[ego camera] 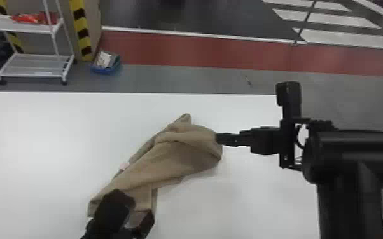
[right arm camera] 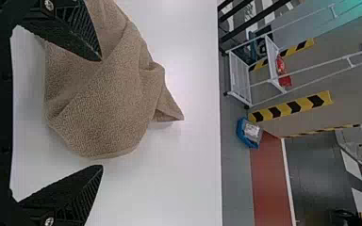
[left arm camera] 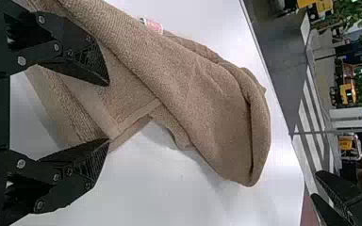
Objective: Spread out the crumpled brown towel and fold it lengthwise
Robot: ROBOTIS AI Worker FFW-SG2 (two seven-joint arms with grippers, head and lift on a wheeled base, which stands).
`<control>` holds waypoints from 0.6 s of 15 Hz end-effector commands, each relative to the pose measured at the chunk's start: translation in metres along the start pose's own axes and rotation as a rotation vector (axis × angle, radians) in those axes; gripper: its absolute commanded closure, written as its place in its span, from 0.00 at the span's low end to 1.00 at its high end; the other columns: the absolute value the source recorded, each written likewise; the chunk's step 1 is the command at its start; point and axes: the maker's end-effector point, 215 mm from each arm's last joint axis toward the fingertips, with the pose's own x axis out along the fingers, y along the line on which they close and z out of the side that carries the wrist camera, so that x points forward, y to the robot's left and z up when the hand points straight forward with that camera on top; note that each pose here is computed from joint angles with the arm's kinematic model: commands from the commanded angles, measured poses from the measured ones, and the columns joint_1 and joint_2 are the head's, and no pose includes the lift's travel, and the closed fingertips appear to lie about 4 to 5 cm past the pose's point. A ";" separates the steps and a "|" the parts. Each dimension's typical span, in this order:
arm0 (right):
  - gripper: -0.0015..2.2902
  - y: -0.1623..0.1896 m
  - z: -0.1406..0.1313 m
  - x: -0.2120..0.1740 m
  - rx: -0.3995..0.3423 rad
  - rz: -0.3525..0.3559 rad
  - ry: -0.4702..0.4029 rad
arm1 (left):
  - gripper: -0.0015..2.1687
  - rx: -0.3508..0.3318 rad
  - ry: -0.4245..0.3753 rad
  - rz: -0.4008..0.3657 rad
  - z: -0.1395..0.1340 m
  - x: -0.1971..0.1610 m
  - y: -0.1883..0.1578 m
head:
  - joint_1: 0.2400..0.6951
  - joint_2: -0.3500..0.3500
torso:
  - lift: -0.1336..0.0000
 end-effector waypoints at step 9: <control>0.03 0.000 -0.002 0.000 0.005 0.003 0.003 | 0.32 -0.001 0.006 -0.002 -0.002 0.002 -0.003 | 1.00 0.26 | 0.07</control>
